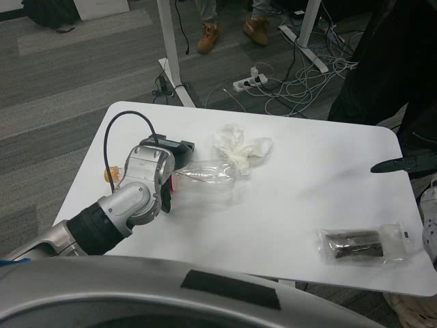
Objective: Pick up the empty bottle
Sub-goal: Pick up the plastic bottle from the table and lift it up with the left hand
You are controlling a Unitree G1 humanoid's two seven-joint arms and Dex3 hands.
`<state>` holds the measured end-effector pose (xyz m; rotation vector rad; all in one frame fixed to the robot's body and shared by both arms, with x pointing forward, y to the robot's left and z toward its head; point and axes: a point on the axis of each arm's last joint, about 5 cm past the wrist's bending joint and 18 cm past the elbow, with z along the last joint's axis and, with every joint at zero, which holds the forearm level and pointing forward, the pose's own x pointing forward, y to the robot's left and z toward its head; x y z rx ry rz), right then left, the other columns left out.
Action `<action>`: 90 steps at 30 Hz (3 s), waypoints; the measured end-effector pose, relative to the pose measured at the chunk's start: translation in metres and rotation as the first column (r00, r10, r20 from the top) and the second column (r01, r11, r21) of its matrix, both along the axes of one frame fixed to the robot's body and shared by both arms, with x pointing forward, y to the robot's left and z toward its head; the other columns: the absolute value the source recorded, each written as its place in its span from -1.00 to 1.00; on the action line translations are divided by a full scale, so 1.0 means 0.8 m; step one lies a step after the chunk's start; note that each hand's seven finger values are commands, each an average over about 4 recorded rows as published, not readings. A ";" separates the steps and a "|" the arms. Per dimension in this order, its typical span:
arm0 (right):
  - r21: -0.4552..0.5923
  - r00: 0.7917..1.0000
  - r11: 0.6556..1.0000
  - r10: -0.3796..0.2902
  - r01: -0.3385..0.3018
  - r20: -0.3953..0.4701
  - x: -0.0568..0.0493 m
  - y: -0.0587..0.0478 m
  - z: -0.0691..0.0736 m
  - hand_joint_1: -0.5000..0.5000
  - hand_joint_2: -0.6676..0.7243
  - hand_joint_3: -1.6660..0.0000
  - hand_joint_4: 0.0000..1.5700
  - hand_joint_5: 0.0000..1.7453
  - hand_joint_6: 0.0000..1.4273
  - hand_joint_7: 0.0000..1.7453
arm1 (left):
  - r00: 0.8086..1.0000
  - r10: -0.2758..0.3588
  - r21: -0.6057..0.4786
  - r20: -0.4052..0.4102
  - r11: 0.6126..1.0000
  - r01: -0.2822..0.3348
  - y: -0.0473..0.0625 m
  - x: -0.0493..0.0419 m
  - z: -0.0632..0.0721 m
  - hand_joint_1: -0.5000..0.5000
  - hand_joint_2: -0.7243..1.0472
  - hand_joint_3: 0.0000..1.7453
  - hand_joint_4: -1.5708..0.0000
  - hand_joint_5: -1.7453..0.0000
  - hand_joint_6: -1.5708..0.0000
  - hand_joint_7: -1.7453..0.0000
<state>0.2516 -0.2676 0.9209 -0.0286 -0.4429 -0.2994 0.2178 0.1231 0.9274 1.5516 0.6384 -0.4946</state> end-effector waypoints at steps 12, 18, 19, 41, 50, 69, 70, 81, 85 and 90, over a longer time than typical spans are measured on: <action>0.005 1.000 1.000 0.001 -0.001 0.003 0.000 0.000 0.000 -1.00 0.73 1.00 -0.93 -1.00 -1.00 -1.00 | 0.999 0.040 -0.047 0.012 0.998 -0.039 0.004 0.002 -0.005 -1.00 1.00 -0.35 0.19 -0.85 1.00 -0.18; 0.014 1.000 1.000 0.000 0.000 0.003 0.000 0.001 0.000 -1.00 0.68 1.00 -0.93 -1.00 -1.00 -1.00 | 0.997 0.078 -0.122 -0.009 0.989 -0.078 0.007 0.006 -0.008 -1.00 0.90 -0.15 -0.38 -1.00 0.90 -0.28; 0.015 1.000 1.000 0.000 0.000 0.004 0.000 0.001 0.000 -0.98 0.70 1.00 -0.93 -1.00 -1.00 -1.00 | 0.997 0.082 -0.132 -0.012 0.988 -0.083 0.008 0.007 -0.008 -1.00 0.88 -0.10 -0.43 -1.00 0.88 -0.28; 0.027 0.999 0.999 0.022 -0.023 0.032 0.002 0.007 0.005 -0.92 0.73 1.00 -0.93 -1.00 -1.00 -1.00 | 0.991 0.104 -0.360 -0.081 0.924 -0.126 0.025 0.023 -0.007 -1.00 0.30 0.88 -0.81 -1.00 0.53 -0.50; 0.035 1.000 0.999 0.019 -0.020 0.020 -0.003 0.007 -0.001 -0.92 0.73 1.00 -0.93 -1.00 -1.00 -1.00 | 0.992 0.111 -0.489 -0.059 0.863 -0.126 0.030 0.022 0.003 -1.00 0.30 0.82 -0.81 -1.00 0.52 -0.44; 0.039 0.999 0.999 0.026 -0.027 0.024 -0.005 0.009 -0.001 -0.92 0.73 1.00 -0.93 -1.00 -1.00 -1.00 | 0.982 0.173 -0.677 0.071 0.731 -0.079 0.045 0.015 0.024 -1.00 0.30 0.90 -0.83 -0.88 0.37 -0.30; 0.039 0.999 0.999 0.026 -0.027 0.024 -0.005 0.009 -0.001 -0.92 0.73 1.00 -0.93 -1.00 -1.00 -1.00 | 0.979 0.184 -0.702 0.081 0.708 -0.075 0.048 0.015 0.024 -1.00 0.30 0.90 -0.83 -0.88 0.37 -0.28; 0.040 0.999 0.999 0.026 -0.027 0.023 -0.006 0.009 -0.002 -0.92 0.73 1.00 -0.96 -1.00 -1.00 -1.00 | 0.933 0.248 -0.956 0.261 0.199 0.215 0.062 0.023 0.014 -1.00 0.20 0.90 -0.89 -1.00 0.23 -0.34; 0.043 0.999 0.999 0.027 -0.028 0.022 -0.006 0.010 -0.002 -0.92 0.73 1.00 -0.96 -1.00 -1.00 -1.00 | 0.913 0.314 -0.943 0.262 -0.119 0.312 0.048 0.038 -0.009 -1.00 0.20 0.90 -0.90 -1.00 0.13 -0.36; 0.055 0.999 0.998 0.033 -0.035 0.028 -0.004 0.014 -0.003 -0.92 0.73 1.00 -0.94 -1.00 -1.00 -1.00 | 0.904 0.368 -0.876 0.217 -0.335 0.346 0.024 0.054 -0.024 -1.00 0.20 0.90 -0.90 -1.00 0.01 -0.36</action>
